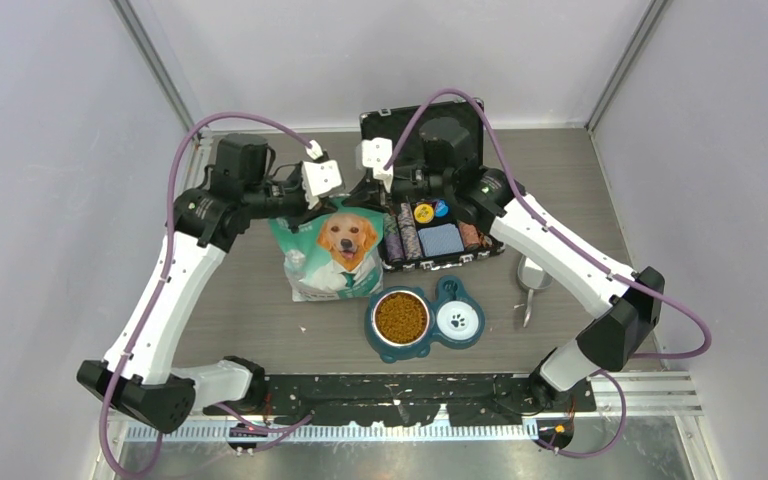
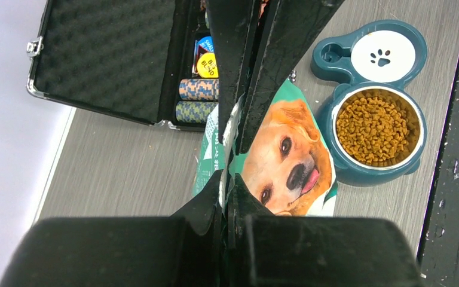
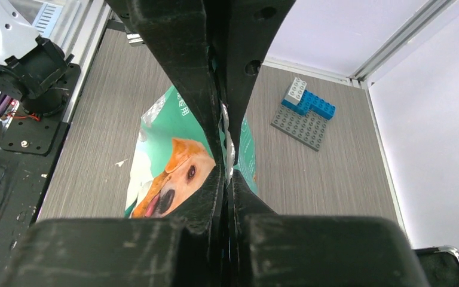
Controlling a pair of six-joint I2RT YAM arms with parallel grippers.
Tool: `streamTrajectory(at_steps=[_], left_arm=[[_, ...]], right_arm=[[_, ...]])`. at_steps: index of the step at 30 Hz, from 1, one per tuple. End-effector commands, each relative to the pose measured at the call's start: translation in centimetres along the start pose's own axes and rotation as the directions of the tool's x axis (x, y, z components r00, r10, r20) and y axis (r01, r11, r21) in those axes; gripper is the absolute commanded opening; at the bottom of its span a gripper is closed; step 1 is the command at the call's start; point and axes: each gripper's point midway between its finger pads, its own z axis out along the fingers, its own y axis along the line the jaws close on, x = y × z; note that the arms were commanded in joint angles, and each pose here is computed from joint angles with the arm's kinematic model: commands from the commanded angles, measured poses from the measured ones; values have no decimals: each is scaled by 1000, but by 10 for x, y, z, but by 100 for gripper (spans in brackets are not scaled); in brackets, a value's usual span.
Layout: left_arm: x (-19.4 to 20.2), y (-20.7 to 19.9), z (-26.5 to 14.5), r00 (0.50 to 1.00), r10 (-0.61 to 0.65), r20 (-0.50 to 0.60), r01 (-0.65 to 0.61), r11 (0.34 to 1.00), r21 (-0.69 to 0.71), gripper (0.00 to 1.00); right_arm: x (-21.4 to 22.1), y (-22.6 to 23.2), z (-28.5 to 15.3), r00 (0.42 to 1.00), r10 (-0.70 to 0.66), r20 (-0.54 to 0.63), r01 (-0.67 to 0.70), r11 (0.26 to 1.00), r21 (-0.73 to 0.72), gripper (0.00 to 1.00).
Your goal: Serve the pet food
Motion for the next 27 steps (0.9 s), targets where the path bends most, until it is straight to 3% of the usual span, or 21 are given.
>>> streamTrajectory(at_steps=[1,7,10,14,17,24,27], left_arm=[[17,27,-35,994,-37,-102,14,976,-217,0],[27,39,-54,989,-53,-136,7,946,-323,0],[21,30,-53,994,-34,-101,3,958,-286,0],[12,16,-47,999,-16,-47,6,977,-212,0],[8,0,-42,1000,-2,-13,0,992,-126,0],[6,-3,-38,1000,-9,-3,8,997,-83,0],[6,-4,-36,1000,-10,-1,10,997,-72,0]], right_arm=[[12,-15,-48,995,6,-96,3,995,100,5],[10,-17,-50,995,-24,-96,34,994,99,5],[8,-25,-50,996,-11,-94,24,991,130,5],[13,-24,-45,996,-13,-91,22,995,99,17],[10,-17,-41,998,-8,-66,12,999,51,20],[-2,-7,-41,1000,-23,-17,23,1000,-1,25],[-7,-2,-39,1000,-24,16,24,999,-30,38]])
